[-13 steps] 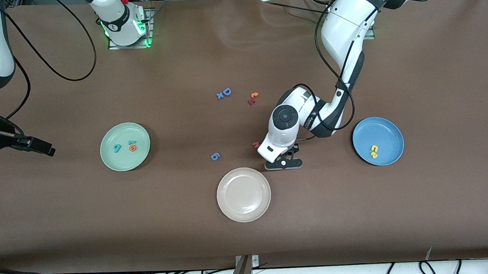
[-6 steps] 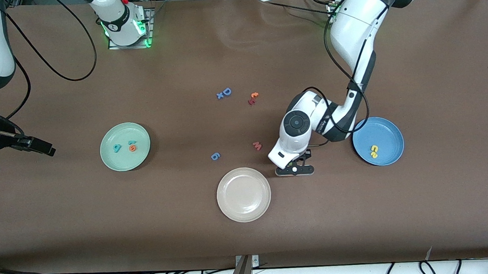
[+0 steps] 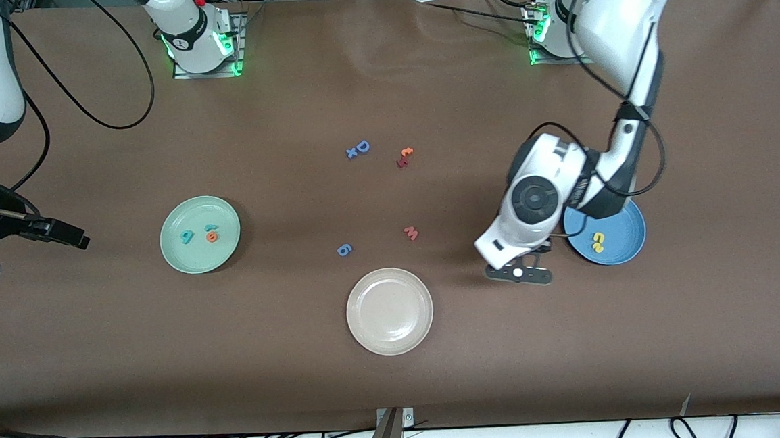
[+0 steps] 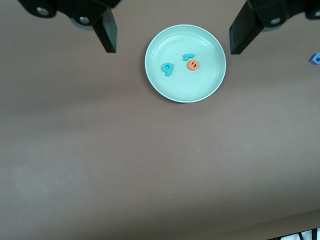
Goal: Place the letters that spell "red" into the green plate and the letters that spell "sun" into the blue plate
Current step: 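Carry the green n with the left gripper to the blue plate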
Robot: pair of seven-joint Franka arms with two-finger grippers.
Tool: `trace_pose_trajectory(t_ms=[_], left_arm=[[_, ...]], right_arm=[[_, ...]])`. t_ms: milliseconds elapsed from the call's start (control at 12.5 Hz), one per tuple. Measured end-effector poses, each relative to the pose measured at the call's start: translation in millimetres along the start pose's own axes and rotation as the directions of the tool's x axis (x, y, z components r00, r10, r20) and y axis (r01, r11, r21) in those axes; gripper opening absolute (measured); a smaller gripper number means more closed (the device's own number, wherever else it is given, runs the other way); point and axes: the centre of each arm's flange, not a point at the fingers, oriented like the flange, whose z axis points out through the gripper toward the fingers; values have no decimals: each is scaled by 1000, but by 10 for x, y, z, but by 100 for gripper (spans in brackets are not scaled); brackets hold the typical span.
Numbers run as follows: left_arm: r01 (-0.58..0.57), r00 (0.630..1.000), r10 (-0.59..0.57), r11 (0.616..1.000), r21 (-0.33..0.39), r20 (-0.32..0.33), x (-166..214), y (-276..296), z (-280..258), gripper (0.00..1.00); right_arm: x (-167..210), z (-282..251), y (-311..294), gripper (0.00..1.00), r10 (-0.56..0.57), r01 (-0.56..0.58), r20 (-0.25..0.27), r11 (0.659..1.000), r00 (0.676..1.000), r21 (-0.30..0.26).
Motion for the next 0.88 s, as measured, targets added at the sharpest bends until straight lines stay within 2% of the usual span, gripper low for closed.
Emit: trace_pose_trajectory(t_ms=[160,399,878], left_arm=[[-28,999,28,1000,3,27,-156,-338,-6,32],[-64,997,64,998,1,50,-412,-531,81,32],[-135,990,136,990,-29,37,-685,-1370,381,32]], right_arm=[[0,2,0,100,0,0,0,1000,1000,0],[-1,4,1,100,0,0,1,1000,1000,0],[-6,24,0,100,0,0,5,1000,1000,-1]])
